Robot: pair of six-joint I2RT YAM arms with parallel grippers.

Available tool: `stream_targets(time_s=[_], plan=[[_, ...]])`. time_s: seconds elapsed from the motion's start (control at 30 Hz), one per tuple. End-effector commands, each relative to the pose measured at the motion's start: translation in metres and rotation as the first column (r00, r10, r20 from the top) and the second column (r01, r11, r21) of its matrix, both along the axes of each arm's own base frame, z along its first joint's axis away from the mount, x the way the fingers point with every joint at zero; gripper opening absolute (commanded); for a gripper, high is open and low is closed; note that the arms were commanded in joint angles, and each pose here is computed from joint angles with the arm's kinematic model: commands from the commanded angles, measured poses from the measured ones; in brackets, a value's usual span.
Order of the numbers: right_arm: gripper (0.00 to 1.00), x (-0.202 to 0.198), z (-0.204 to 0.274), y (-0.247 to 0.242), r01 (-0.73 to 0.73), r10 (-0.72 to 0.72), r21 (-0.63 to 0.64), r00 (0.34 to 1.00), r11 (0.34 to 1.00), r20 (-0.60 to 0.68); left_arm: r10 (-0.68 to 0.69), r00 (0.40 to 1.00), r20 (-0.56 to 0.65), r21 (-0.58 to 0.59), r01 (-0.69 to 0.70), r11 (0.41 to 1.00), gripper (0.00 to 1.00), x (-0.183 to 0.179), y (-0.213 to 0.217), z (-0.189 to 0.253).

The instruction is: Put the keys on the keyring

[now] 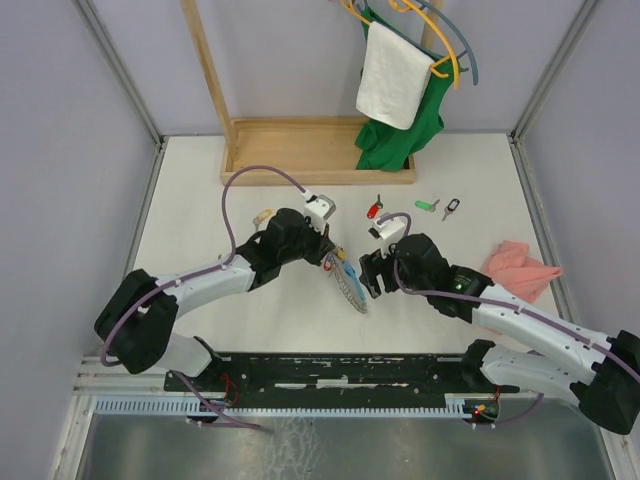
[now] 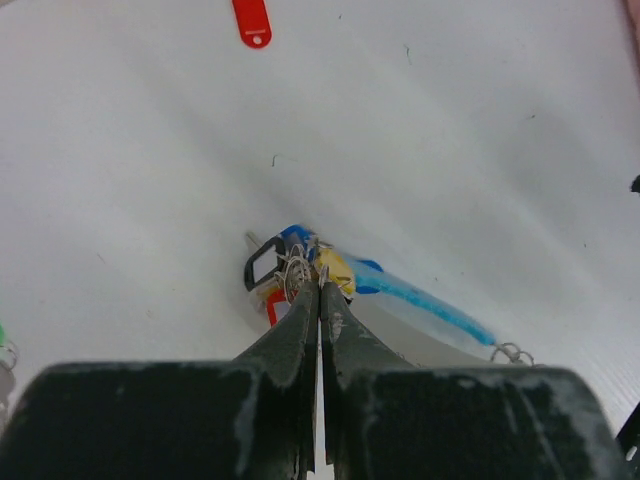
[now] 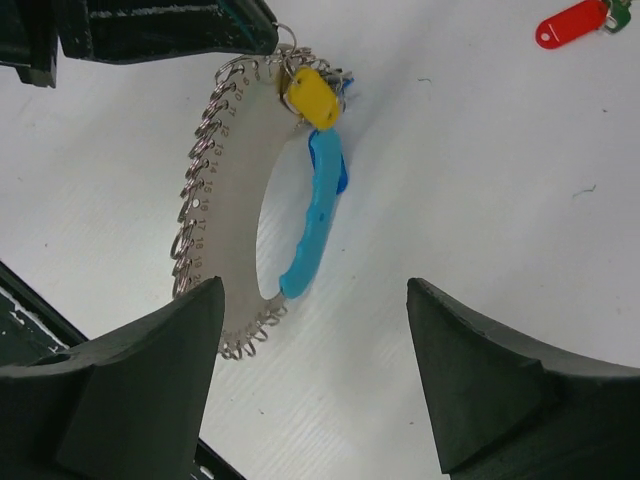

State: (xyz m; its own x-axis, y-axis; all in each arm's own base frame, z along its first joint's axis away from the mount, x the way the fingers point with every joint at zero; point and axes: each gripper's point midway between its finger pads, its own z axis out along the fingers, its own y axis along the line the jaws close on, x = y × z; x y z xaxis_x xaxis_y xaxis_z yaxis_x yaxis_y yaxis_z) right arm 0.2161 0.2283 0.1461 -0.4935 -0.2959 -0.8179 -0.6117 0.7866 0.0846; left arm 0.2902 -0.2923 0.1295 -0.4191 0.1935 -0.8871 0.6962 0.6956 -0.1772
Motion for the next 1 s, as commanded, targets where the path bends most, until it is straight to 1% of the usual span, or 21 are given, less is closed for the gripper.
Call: stream_targets(time_s=[0.0,0.17,0.23,0.33,0.43,0.53,0.73,0.97], plan=[[0.83,0.009,0.017,-0.005,0.084,-0.09,0.091,0.994,0.992,0.062,0.09,0.992,-0.09,0.029,-0.088,0.996,0.03,0.008,-0.01,-0.007],[0.85,0.004,0.012,0.002,0.055,-0.058,0.103,0.998,0.993,0.025,0.12,0.979,-0.167,0.051,-0.113,0.992,0.03,0.0,-0.021,-0.018],[0.84,0.0,0.008,0.01,0.024,-0.024,0.112,1.0,0.993,-0.003,0.138,0.972,-0.192,0.056,-0.13,0.99,0.03,-0.005,-0.022,-0.019],[0.82,-0.006,0.005,0.029,-0.054,0.06,0.155,0.998,0.986,-0.037,0.138,0.964,-0.226,0.023,-0.137,0.99,0.03,-0.012,-0.023,-0.017],[0.82,-0.008,-0.004,0.043,-0.11,0.121,0.157,0.991,0.982,-0.063,0.128,0.963,-0.235,-0.018,-0.136,0.991,0.03,-0.015,-0.025,-0.007],[0.81,-0.005,-0.014,0.052,-0.15,0.16,0.14,0.985,0.979,-0.068,0.108,0.964,-0.241,-0.052,-0.124,0.991,0.03,-0.019,-0.029,0.002],[0.81,0.006,-0.028,0.055,-0.178,0.18,0.089,0.983,0.98,-0.015,0.101,0.967,-0.233,-0.093,-0.125,0.988,0.03,-0.022,-0.029,0.017],[0.8,0.014,-0.051,0.049,-0.163,0.163,0.019,0.987,0.986,-0.011,0.09,0.97,-0.226,-0.134,-0.123,0.983,0.03,-0.024,-0.029,0.033]])
